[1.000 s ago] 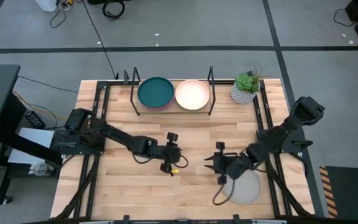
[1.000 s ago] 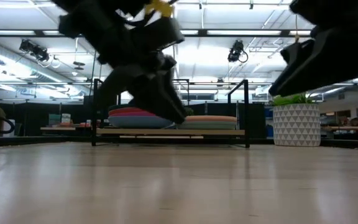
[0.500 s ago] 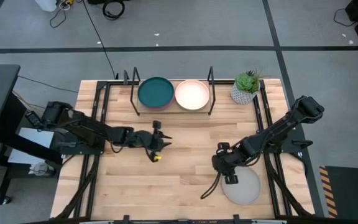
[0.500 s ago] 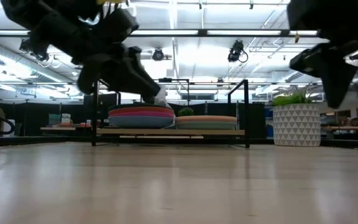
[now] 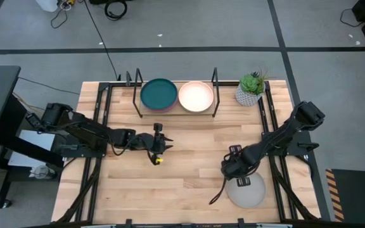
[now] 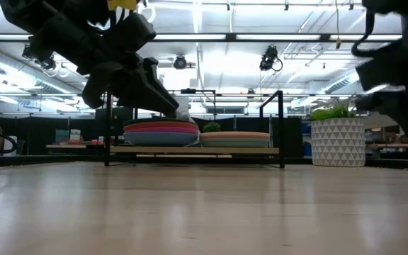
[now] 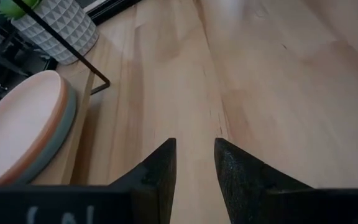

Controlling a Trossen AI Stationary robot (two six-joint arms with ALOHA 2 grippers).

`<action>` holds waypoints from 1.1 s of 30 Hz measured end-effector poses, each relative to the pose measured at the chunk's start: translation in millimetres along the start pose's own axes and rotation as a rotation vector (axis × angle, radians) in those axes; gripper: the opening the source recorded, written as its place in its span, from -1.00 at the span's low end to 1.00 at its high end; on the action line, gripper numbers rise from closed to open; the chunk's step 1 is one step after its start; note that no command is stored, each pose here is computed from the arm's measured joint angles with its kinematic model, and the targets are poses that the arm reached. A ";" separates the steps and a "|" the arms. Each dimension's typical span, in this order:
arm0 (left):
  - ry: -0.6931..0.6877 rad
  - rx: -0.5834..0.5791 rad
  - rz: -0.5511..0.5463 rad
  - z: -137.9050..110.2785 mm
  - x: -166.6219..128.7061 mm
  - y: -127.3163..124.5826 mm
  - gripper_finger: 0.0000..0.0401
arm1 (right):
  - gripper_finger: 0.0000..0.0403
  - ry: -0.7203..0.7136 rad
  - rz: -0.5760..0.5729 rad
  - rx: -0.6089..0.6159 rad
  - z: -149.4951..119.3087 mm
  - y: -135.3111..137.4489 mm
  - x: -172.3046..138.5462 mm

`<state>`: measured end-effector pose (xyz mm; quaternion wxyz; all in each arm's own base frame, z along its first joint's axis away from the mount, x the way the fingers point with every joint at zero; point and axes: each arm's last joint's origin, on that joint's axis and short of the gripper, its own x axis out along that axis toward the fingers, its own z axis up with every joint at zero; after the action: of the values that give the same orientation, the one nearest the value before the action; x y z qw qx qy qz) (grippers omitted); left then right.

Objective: Place and stack plates onto a shelf
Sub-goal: Stack the gray plate on top of the white plate on the shelf

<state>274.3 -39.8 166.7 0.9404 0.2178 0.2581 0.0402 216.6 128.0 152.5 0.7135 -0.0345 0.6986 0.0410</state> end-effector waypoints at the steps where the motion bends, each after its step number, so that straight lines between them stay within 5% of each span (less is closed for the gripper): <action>1: 0.000 -0.009 0.001 0.0 0.0 0.1 -0.42 | -0.11 0.017 0.002 -0.002 0.8 0.4 3.8; 6: -0.004 -0.060 -0.014 0.3 -0.2 -1.0 -0.42 | -0.38 0.089 0.017 -0.012 3.1 2.2 18.0; 13: -0.067 -0.010 -0.210 2.1 -1.0 -7.1 -0.42 | -0.91 0.072 0.043 0.037 7.7 -15.6 10.3; 24: -0.148 0.088 -0.210 10.4 -3.6 -12.5 -0.31 | -0.93 -0.063 0.080 0.372 19.1 -70.7 -15.0; 33: -0.239 0.429 -0.192 8.3 9.9 -39.1 -0.06 | -0.90 -0.194 0.287 0.471 34.6 -105.9 -21.9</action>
<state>285.5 -76.5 151.7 0.8960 0.3900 0.1673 -0.1311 261.9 26.2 174.2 0.7522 0.2354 0.6152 -0.0187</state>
